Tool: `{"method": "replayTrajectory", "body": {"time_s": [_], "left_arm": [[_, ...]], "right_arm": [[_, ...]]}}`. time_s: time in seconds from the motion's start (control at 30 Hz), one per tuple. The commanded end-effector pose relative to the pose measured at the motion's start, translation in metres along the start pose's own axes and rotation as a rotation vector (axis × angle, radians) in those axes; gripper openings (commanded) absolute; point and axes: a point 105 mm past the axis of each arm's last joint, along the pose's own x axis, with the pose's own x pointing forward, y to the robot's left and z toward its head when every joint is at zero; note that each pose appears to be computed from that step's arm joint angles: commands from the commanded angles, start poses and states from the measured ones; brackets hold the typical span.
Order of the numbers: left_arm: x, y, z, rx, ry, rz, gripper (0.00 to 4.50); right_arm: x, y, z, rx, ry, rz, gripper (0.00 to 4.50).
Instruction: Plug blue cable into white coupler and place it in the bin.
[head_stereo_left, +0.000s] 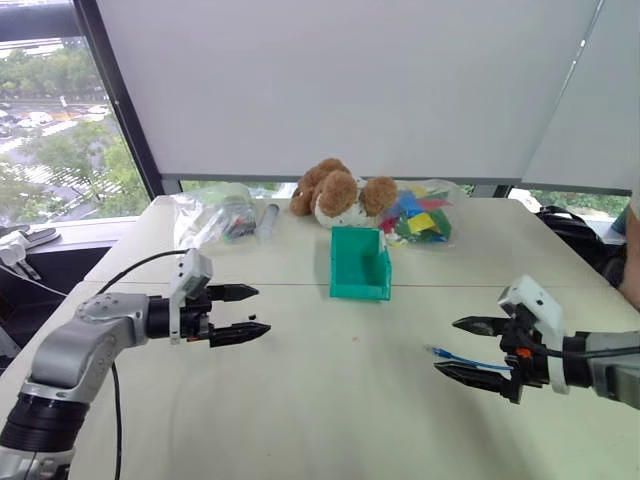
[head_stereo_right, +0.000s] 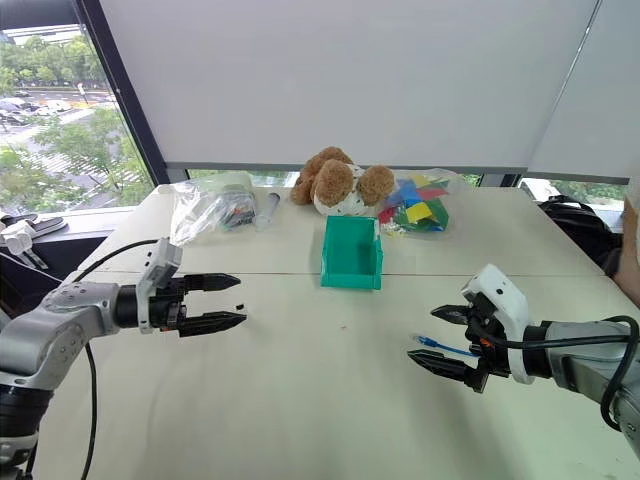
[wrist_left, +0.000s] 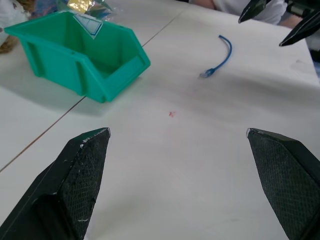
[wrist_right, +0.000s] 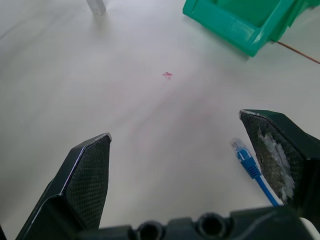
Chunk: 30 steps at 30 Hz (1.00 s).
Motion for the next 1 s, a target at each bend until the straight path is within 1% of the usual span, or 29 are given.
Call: {"method": "replayTrajectory", "body": {"time_s": [0.03, 0.1, 0.23, 0.37, 0.57, 0.83, 1.0], "left_arm": [[-0.006, 0.005, 0.013, 0.064, -0.006, 0.012, 4.5], [-0.006, 0.008, 0.012, 0.078, 0.013, 0.02, 4.5], [-0.007, 0.01, 0.021, 0.065, -0.024, 0.013, 4.5], [-0.003, 0.01, 0.015, 0.066, -0.008, 0.021, 4.5], [0.001, 0.012, 0.016, 0.075, -0.013, 0.022, 4.5], [0.008, 0.022, 0.017, 0.109, -0.009, 0.019, 4.5], [0.017, 0.02, 0.016, 0.11, -0.015, -0.013, 4.5]], "right_arm": [[0.004, 0.003, 0.008, -0.043, -0.042, -0.008, 4.48], [0.006, 0.002, 0.009, -0.042, -0.058, -0.017, 4.48], [0.011, 0.002, 0.012, -0.047, -0.082, -0.024, 4.48], [0.015, -0.003, 0.007, -0.041, -0.078, -0.039, 4.48], [0.016, -0.007, 0.006, -0.044, -0.082, -0.059, 4.48], [0.019, -0.021, -0.005, -0.052, -0.056, -0.108, 4.48], [0.023, -0.04, -0.027, -0.065, 0.018, -0.135, 4.48]]}}
